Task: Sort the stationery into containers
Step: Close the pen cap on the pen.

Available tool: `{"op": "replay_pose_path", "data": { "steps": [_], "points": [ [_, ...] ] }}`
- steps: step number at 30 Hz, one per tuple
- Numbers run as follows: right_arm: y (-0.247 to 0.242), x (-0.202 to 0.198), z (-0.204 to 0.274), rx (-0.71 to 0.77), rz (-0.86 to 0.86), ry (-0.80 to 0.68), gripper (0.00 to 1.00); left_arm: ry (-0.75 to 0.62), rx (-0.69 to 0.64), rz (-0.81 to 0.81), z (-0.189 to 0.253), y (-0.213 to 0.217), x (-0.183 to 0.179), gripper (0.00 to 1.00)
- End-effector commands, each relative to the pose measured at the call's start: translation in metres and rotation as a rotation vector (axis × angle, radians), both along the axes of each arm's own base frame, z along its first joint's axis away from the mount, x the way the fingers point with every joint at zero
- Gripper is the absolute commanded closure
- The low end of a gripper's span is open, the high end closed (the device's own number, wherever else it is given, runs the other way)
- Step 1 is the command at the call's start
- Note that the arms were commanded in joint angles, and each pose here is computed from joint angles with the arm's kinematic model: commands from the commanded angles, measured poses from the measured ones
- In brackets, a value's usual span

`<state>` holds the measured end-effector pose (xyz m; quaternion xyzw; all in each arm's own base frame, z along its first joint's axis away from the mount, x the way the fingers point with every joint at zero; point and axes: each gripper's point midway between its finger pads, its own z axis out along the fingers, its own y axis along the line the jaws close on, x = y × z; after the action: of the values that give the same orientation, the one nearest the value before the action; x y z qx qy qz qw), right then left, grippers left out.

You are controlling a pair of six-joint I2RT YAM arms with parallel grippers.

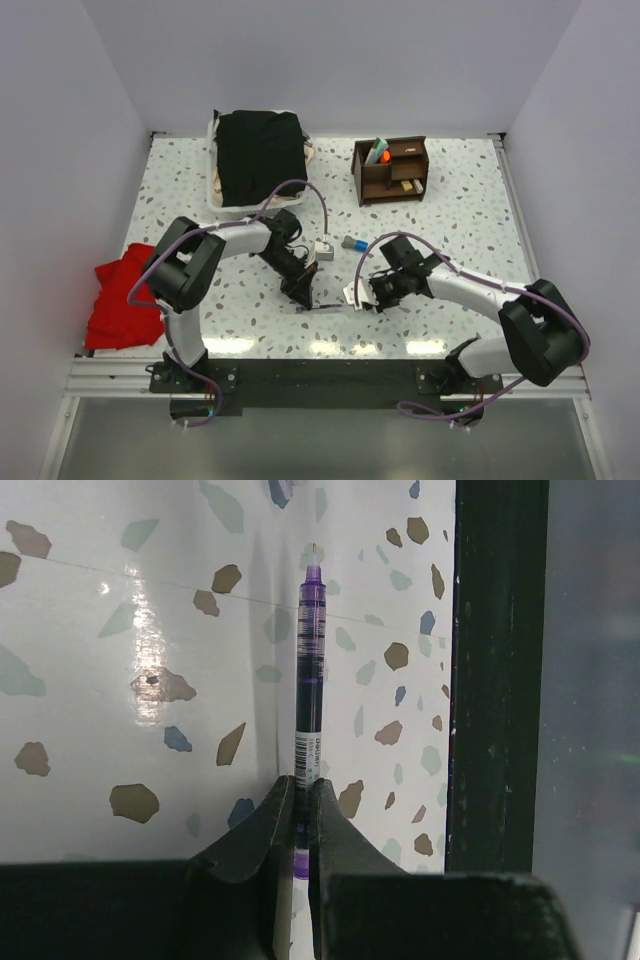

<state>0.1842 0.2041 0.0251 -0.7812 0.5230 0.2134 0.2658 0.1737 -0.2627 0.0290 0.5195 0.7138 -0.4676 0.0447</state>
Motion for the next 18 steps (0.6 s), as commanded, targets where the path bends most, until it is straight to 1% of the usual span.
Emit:
{"op": "replay_pose_path", "data": {
  "steps": [1, 8, 18],
  "points": [
    [0.017, 0.009, 0.007, 0.059, -0.018, -0.033, 1.00, -0.006, -0.023, 0.028, -0.002, -0.009, 0.011, 1.00],
    [0.023, 0.018, 0.009, 0.056, -0.049, -0.061, 1.00, 0.034, 0.020, 0.067, -0.016, -0.008, 0.012, 1.00],
    [0.024, 0.016, 0.006, 0.038, -0.046, -0.051, 1.00, 0.037, 0.044, 0.086, -0.025, -0.009, 0.016, 1.00]
  ]
}}
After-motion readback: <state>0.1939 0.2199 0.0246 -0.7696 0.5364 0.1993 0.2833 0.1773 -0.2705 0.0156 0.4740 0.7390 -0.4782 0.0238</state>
